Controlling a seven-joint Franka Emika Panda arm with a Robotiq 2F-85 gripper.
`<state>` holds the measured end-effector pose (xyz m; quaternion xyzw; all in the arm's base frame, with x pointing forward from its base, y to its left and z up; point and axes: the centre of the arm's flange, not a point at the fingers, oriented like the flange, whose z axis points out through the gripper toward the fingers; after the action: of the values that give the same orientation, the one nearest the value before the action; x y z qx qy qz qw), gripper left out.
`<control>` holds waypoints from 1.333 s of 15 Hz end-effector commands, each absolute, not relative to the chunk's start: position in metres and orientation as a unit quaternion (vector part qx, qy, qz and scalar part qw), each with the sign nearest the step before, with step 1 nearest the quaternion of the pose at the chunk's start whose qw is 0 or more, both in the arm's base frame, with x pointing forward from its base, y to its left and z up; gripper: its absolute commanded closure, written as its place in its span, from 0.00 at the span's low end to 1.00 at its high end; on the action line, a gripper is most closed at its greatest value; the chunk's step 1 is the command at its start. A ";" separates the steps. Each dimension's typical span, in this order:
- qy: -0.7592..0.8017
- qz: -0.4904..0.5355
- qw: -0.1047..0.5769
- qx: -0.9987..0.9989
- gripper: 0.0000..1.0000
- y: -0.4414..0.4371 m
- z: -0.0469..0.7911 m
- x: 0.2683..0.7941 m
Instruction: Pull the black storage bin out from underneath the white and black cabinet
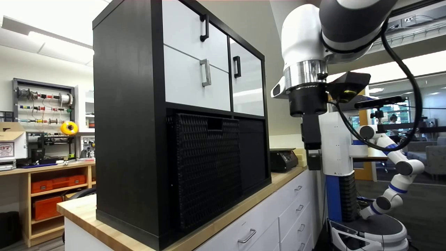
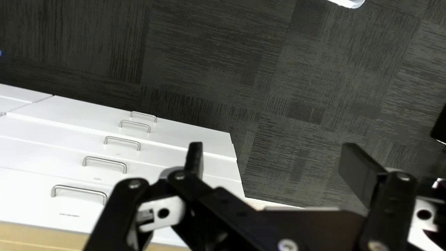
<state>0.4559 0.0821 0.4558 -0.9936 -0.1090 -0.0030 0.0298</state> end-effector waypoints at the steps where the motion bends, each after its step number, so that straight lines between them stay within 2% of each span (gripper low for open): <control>1: -0.160 -0.035 0.011 -0.986 0.00 0.070 0.458 0.487; 13: -0.319 -0.124 -0.035 -0.939 0.00 0.036 0.488 0.571; 20: -0.416 -0.178 -0.057 -0.890 0.00 0.048 0.536 0.570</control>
<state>0.5736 0.0461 0.5139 -0.9118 -0.3794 -0.1503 -0.0454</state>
